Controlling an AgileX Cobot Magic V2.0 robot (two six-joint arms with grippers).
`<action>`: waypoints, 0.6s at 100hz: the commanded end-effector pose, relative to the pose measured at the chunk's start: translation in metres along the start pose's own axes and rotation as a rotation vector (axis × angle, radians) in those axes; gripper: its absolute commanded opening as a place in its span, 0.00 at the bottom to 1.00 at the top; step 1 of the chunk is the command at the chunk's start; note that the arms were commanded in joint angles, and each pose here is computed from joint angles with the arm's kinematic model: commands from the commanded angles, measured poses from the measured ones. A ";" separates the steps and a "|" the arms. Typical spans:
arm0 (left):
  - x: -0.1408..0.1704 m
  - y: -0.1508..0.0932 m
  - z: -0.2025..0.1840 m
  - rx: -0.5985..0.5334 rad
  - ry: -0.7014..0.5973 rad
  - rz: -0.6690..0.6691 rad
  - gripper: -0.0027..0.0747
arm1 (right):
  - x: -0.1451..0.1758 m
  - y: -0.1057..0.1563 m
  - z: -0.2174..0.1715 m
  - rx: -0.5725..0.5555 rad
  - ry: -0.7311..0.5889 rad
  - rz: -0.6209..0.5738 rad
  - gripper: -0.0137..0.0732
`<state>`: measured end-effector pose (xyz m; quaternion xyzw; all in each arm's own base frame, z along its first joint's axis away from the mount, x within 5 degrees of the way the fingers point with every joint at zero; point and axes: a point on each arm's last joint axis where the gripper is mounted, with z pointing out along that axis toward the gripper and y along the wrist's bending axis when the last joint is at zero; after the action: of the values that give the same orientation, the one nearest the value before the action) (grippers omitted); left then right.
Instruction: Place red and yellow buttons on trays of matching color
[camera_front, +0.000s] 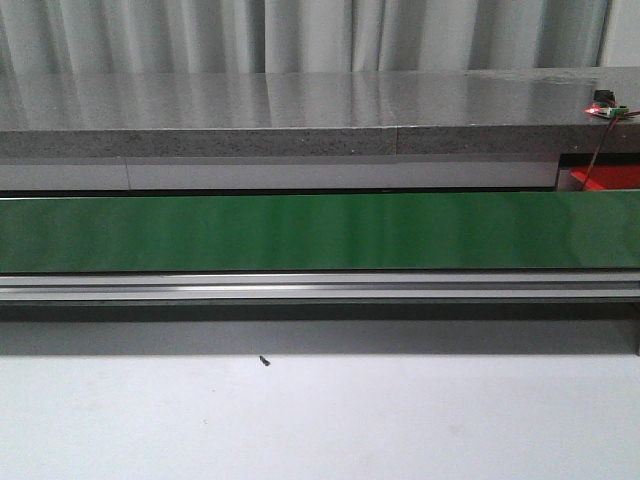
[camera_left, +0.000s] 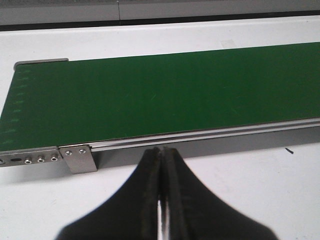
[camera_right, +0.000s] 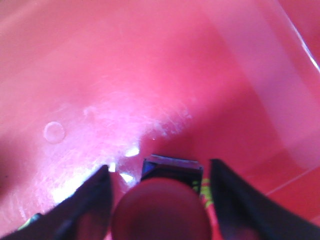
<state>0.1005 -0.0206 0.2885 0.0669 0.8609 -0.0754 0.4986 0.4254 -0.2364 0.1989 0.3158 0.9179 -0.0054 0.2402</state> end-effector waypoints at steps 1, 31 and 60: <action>-0.015 0.000 -0.004 -0.001 -0.102 -0.011 0.01 | -0.019 0.005 -0.035 -0.023 -0.128 -0.013 0.78; -0.015 0.000 -0.004 -0.001 -0.102 -0.011 0.01 | -0.022 0.008 -0.055 -0.027 -0.158 -0.018 0.79; -0.015 0.000 -0.004 -0.001 -0.102 -0.011 0.01 | -0.021 0.025 -0.113 -0.042 -0.221 -0.075 0.78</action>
<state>0.1005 -0.0206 0.2885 0.0669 0.8609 -0.0754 0.4986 0.4151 -0.2246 0.2521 0.2993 0.9129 -0.0120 0.2772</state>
